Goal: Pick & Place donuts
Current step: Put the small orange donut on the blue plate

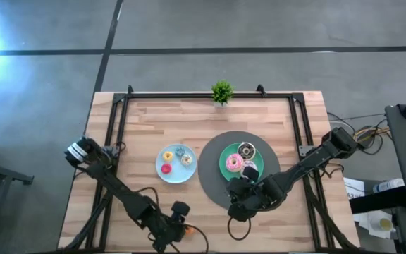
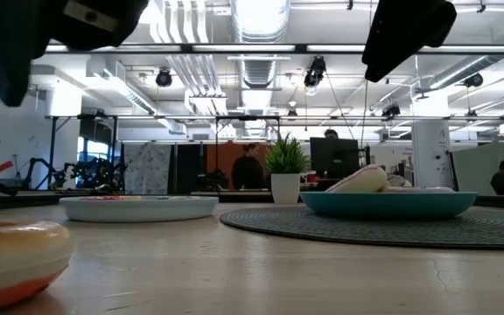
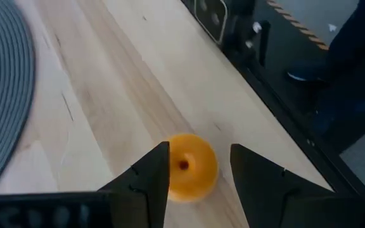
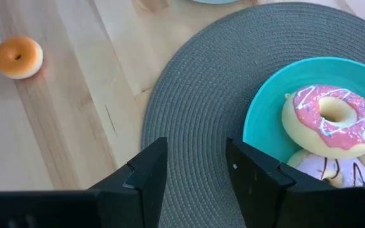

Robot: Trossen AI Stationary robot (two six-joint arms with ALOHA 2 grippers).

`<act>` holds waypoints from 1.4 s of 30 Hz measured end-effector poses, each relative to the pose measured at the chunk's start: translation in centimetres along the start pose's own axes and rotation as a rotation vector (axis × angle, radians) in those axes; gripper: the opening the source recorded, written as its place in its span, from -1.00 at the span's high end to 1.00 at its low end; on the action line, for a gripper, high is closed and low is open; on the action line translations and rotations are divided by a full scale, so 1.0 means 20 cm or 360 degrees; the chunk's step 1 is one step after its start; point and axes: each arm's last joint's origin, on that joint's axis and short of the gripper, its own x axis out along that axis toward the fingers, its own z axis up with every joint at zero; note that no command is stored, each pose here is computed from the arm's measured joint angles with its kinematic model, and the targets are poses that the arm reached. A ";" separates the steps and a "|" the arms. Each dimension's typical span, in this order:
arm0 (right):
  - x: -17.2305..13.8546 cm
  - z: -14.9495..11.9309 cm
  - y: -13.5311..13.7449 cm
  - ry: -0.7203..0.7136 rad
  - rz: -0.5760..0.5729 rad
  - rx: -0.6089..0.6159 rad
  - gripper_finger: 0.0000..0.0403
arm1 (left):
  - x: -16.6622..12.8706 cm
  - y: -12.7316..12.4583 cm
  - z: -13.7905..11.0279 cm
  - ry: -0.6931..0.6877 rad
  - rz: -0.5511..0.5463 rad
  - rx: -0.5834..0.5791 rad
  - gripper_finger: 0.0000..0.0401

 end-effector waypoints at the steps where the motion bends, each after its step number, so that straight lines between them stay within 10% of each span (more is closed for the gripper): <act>1: 0.00 0.00 0.00 0.0000 0.0001 -0.0001 0.25 | 0.01 0.00 0.00 -0.0002 -0.0001 -0.0009 0.30; 24: -0.01 -0.01 0.01 -0.0022 0.0005 -0.0014 0.25 | 0.22 -0.01 -0.08 0.0207 0.0113 -0.0185 0.80; 31: -0.03 0.02 0.07 -0.0153 0.0162 -0.0249 0.25 | -0.09 0.19 0.06 0.0180 0.0191 -0.0416 0.99; 37: -0.06 0.07 0.13 -0.0367 0.0269 -0.0841 0.25 | -0.47 0.47 0.18 -0.0153 -0.0109 -0.0716 1.00; 42: -0.11 0.14 0.18 -0.0606 0.0346 -0.1052 0.24 | -0.63 0.54 0.22 -0.0404 -0.0044 -0.0638 1.00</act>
